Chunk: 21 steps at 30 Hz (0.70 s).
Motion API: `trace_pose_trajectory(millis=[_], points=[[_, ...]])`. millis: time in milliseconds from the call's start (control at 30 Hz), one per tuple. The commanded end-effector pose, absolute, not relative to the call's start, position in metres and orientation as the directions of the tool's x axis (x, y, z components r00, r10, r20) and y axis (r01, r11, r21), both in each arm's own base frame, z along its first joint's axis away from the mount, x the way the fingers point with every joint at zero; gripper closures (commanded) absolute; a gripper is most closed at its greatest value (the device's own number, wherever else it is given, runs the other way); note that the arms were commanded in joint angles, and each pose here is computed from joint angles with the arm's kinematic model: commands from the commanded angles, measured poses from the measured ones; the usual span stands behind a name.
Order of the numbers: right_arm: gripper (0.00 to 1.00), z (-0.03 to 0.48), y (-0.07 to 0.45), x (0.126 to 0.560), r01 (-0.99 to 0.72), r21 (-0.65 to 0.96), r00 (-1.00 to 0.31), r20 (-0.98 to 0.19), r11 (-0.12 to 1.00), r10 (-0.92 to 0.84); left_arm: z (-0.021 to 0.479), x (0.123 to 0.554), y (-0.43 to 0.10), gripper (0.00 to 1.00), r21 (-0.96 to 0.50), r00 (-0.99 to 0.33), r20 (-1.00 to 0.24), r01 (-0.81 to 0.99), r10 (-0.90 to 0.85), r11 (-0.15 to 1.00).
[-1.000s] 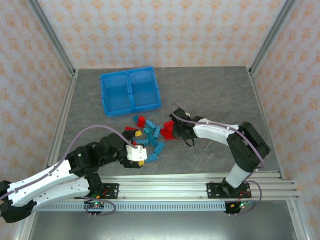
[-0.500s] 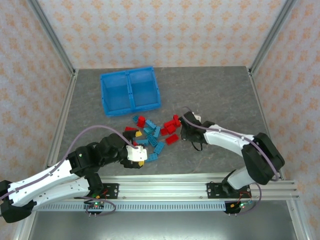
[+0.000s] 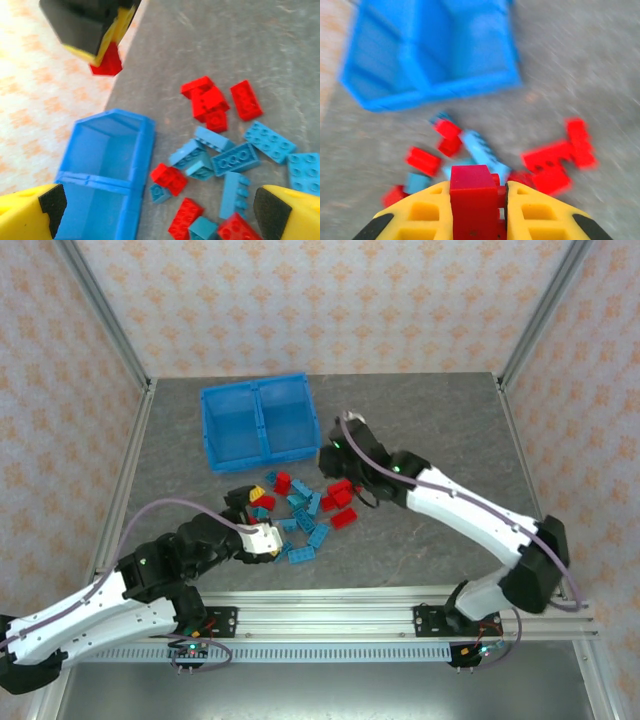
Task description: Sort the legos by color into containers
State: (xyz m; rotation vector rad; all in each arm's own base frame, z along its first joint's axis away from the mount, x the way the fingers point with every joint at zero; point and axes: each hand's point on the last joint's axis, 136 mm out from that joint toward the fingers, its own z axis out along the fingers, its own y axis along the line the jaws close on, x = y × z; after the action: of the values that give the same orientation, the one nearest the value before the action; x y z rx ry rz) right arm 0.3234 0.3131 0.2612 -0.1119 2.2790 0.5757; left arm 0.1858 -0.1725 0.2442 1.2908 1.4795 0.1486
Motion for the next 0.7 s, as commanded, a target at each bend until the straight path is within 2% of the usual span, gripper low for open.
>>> trace_pose_trajectory(millis=[0, 167, 267, 500, 667], points=[[0.78, 0.25, 0.341, 0.364, -0.286, 0.266, -0.682, -0.731, 0.921, 0.0, 0.267, 0.203, -0.153, 0.01, 0.7, 0.164, -0.664, 0.48, 0.729, 0.53], [0.78, 0.215, 0.372, 0.447, -0.217, 0.234, -0.719, -0.694, 0.948, 0.007, 0.267, 0.216, -0.141, 0.01, 0.724, 0.12, -0.647, 0.405, 0.753, 0.558], [0.78, 0.188, 0.385, 0.48, -0.211, 0.196, -0.743, -0.669, 0.958, -0.027, 0.268, 0.221, -0.137, 0.0, 0.728, 0.09, -0.643, 0.381, 0.761, 0.57], [0.75, 0.116, 0.41, 0.506, -0.215, 0.242, -0.799, -0.601, 0.946, -0.027, 0.272, 0.226, -0.134, 0.01, 0.699, 0.081, -0.679, 0.376, 0.73, 0.608], [0.61, 0.112, 0.419, 0.505, -0.238, 0.265, -0.803, -0.596, 0.934, -0.035, 0.268, 0.228, -0.136, 0.01, 0.695, 0.082, -0.68, 0.387, 0.728, 0.606]])
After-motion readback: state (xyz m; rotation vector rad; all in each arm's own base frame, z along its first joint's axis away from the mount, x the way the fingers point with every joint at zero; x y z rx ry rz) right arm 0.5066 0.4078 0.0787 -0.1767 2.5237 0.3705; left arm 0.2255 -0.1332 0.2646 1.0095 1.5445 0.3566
